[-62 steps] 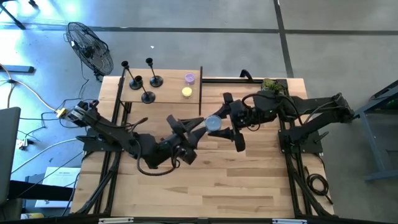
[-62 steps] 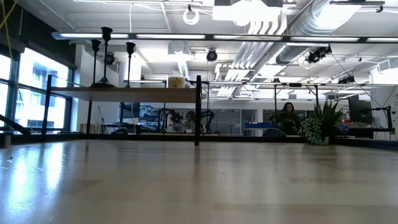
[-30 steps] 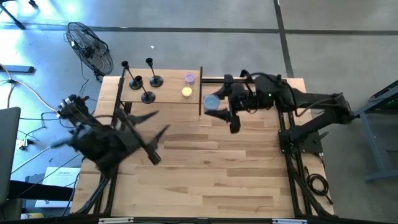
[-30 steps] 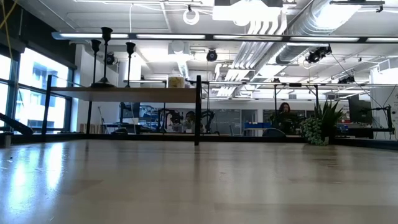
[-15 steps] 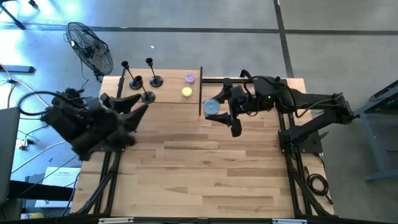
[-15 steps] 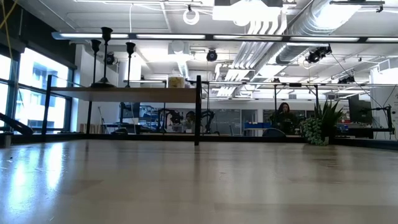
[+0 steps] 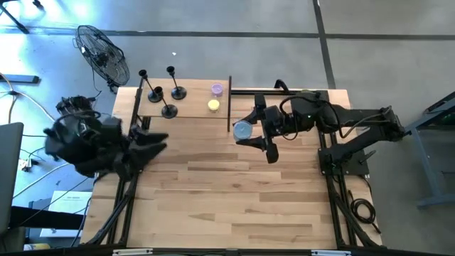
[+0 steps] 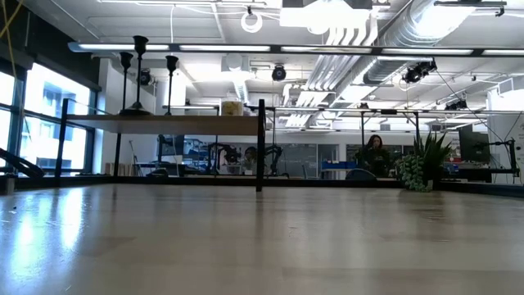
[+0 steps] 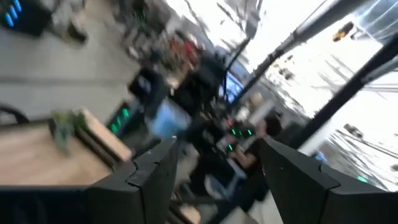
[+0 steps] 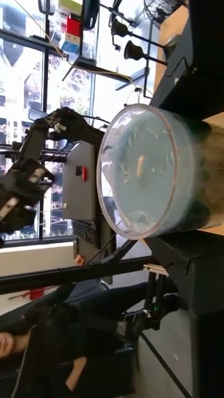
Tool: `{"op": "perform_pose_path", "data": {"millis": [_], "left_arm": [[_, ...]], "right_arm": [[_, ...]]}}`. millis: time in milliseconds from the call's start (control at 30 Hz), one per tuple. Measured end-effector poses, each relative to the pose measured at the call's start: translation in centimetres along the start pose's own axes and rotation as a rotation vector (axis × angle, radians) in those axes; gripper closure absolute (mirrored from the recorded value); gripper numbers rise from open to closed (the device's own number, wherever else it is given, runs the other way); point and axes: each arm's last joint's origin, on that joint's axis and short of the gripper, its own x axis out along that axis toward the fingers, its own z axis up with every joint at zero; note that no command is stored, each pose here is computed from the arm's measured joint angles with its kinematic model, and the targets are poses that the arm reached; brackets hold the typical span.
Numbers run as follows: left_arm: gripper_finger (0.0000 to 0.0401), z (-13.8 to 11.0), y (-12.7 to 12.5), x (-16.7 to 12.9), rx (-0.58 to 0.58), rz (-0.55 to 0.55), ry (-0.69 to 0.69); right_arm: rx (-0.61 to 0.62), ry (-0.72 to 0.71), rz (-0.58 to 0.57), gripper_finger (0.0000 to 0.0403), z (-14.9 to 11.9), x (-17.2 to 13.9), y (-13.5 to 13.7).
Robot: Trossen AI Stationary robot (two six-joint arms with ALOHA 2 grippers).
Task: Pick & Place candle stick holders
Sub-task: Put the blue candle on the shelf
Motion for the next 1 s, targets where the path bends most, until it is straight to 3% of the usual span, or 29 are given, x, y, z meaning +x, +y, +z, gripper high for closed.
{"op": "perform_pose_path", "data": {"millis": [200,300,367,500,733,833,1000], "left_arm": [[0.0176,-1.8,1.9,2.3,-0.109,0.048,0.099],[0.0176,-2.2,2.4,4.1,-0.062,0.053,0.108],[0.0176,-2.7,2.7,5.3,0.087,0.067,0.11],[0.0176,-3.7,3.3,7.0,0.528,0.08,0.131],[0.0176,-7.3,3.7,10.0,1.267,0.229,0.174],[0.0176,-9.0,3.4,11.3,1.506,0.223,0.191],[0.0176,-10.9,2.9,12.8,1.738,0.273,0.178]], "right_arm": [[0.0,0.007,0.003,0.0182,-0.1,0.0,0.0],[0.002,0.023,0.003,0.0182,-0.2,0.0,0.0],[0.003,0.029,0.005,0.0182,-0.3,0.0,0.1],[0.001,0.03,0.024,0.0182,-0.3,0.1,0.6],[0.012,0.03,0.054,0.0182,-0.3,0.1,1.4],[0.038,0.03,0.056,0.0182,-0.3,0.1,1.5],[0.09,0.032,0.06,0.0182,-0.3,0.1,1.5]]}}
